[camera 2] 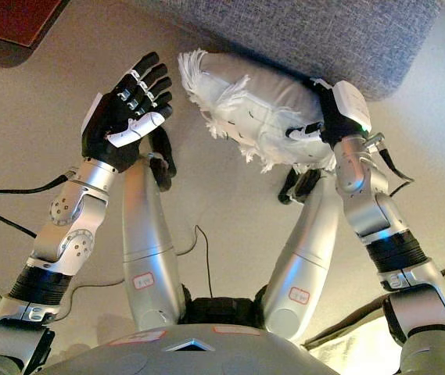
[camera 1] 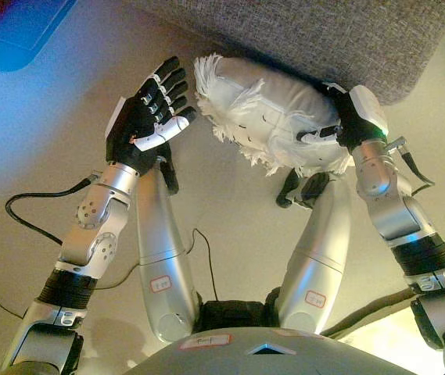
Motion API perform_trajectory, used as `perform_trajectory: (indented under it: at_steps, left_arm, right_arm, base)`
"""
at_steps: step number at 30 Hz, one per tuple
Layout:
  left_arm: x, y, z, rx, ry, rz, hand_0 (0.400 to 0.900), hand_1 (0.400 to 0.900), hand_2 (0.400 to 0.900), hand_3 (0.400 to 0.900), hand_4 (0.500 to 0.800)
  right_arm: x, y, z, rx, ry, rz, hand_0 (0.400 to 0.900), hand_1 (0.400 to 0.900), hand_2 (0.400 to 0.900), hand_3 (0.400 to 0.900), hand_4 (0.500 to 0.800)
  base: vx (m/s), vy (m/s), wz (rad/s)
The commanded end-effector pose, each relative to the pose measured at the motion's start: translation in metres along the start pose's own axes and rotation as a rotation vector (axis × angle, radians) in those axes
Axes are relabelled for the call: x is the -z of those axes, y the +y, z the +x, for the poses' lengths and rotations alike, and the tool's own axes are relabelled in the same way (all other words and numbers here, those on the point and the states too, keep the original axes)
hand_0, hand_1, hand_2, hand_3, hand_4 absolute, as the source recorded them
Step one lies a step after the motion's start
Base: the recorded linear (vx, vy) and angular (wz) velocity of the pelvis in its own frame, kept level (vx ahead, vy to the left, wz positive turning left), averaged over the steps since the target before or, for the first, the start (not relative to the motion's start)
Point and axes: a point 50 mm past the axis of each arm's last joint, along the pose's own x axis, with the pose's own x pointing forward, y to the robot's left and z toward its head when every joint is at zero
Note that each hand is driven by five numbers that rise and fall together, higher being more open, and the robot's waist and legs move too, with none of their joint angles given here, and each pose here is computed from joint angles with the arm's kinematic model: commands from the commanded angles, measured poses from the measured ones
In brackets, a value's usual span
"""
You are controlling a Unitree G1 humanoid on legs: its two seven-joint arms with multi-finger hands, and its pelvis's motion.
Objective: Pick up the pillow and put it on the sofa.
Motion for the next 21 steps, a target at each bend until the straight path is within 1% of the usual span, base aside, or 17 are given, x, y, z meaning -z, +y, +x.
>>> perform_trajectory:
  at_steps: [1, 9, 12, 13, 14, 21]
  left_arm:
    - [-0.038, -0.017, 0.004, 0.109, -0.190, -0.006, 0.900, 0.900, 0.900, 0.900, 0.800]
    - [-0.036, -0.018, 0.003, 0.120, -0.180, -0.002, 0.900, 0.900, 0.900, 0.900, 0.800]
    - [-0.035, -0.020, 0.004, 0.122, -0.172, -0.016, 0.900, 0.900, 0.900, 0.900, 0.800]
    - [-0.034, -0.020, 0.004, 0.123, -0.168, -0.016, 0.900, 0.900, 0.900, 0.900, 0.800]
    - [-0.033, -0.020, 0.003, 0.126, -0.163, -0.014, 0.900, 0.900, 0.900, 0.900, 0.800]
    - [-0.030, -0.021, 0.003, 0.126, -0.138, -0.019, 0.900, 0.900, 0.900, 0.900, 0.800]
  right_arm:
    - [-0.016, -0.022, 0.009, 0.093, -0.052, 0.004, 0.900, 0.900, 0.900, 0.900, 0.800]
    - [-0.019, -0.023, 0.015, 0.095, -0.049, -0.044, 0.900, 0.900, 0.900, 0.900, 0.800]
    - [-0.021, -0.019, 0.017, 0.065, -0.047, -0.051, 0.900, 0.900, 0.900, 0.900, 0.800]
    - [-0.021, -0.018, 0.017, 0.055, -0.045, -0.051, 0.802, 0.802, 0.802, 0.802, 0.741]
    - [-0.021, -0.017, 0.017, 0.041, -0.040, -0.048, 0.400, 0.400, 0.400, 0.400, 0.500]
    - [-0.021, -0.015, 0.020, -0.014, -0.003, -0.043, 0.400, 0.400, 0.400, 0.400, 0.500]
  base:
    - [0.033, -0.015, 0.08]
    - [0.033, 0.008, 0.05]
    - [0.036, 0.027, 0.04]
    - [0.036, 0.015, 0.06]
    - [0.039, 0.010, 0.06]
    - [0.045, 0.009, 0.05]
